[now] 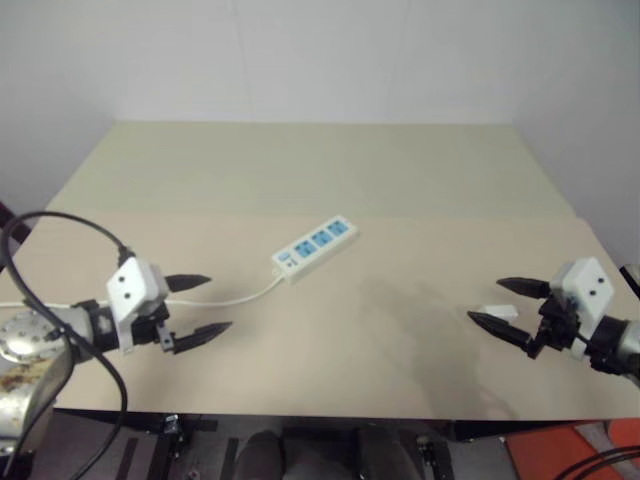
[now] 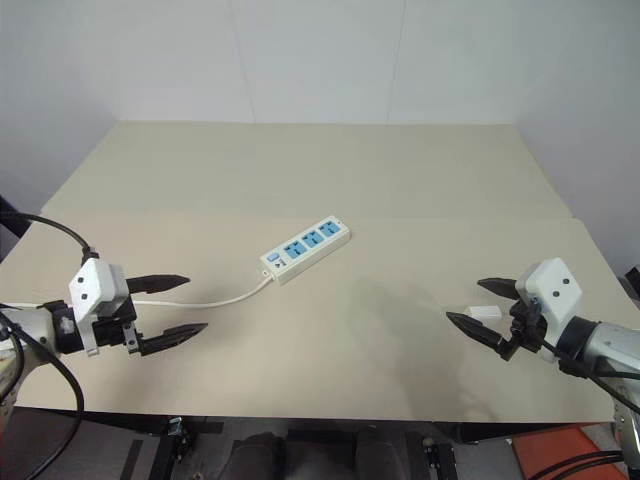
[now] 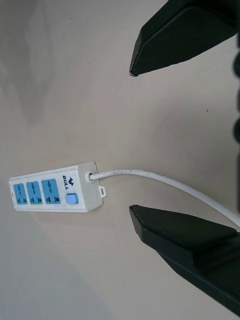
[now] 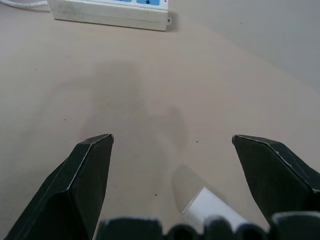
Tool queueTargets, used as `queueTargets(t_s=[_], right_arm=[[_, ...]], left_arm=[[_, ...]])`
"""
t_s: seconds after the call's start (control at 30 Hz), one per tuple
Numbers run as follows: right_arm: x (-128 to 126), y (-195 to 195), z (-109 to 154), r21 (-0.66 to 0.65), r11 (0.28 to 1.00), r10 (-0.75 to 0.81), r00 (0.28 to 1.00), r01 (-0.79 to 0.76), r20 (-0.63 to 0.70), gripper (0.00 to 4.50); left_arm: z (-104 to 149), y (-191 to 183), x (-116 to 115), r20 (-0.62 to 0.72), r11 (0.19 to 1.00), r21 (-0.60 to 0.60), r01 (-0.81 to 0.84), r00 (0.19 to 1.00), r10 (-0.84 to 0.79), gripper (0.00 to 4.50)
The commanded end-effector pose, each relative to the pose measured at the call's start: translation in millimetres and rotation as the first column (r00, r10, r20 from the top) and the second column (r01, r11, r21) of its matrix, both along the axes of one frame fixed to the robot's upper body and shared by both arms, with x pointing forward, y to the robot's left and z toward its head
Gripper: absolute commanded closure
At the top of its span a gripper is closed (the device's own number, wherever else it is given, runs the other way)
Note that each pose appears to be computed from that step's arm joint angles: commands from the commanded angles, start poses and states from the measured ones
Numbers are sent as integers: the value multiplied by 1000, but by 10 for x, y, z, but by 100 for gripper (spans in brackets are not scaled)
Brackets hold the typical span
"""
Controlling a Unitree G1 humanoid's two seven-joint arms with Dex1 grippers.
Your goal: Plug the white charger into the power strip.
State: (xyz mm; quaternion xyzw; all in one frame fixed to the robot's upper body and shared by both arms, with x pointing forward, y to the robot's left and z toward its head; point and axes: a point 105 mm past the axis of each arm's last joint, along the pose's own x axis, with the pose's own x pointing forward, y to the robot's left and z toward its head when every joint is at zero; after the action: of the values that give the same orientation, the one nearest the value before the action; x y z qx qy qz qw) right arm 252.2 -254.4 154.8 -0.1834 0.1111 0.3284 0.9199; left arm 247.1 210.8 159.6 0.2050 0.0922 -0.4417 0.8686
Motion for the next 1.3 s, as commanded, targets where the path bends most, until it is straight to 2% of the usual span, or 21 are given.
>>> queueTargets(t_s=[0.03,1.1,1.17,1.3], right_arm=[[-8,20,129,-13,1000,16,998,-15,52,2],[-7,1,173,-19,1000,11,997,-10,75,2],[-8,5,179,-18,1000,11,997,-10,78,2],[12,48,211,-13,1000,22,996,-21,92,2]], left_arm=[[69,-47,22,36,1000,-4,12,999,-12,0],[88,-112,153,62,999,-51,6,998,-3,0],[91,-127,216,71,998,-66,-14,997,19,0],[49,-238,490,107,996,-73,-53,992,61,0]])
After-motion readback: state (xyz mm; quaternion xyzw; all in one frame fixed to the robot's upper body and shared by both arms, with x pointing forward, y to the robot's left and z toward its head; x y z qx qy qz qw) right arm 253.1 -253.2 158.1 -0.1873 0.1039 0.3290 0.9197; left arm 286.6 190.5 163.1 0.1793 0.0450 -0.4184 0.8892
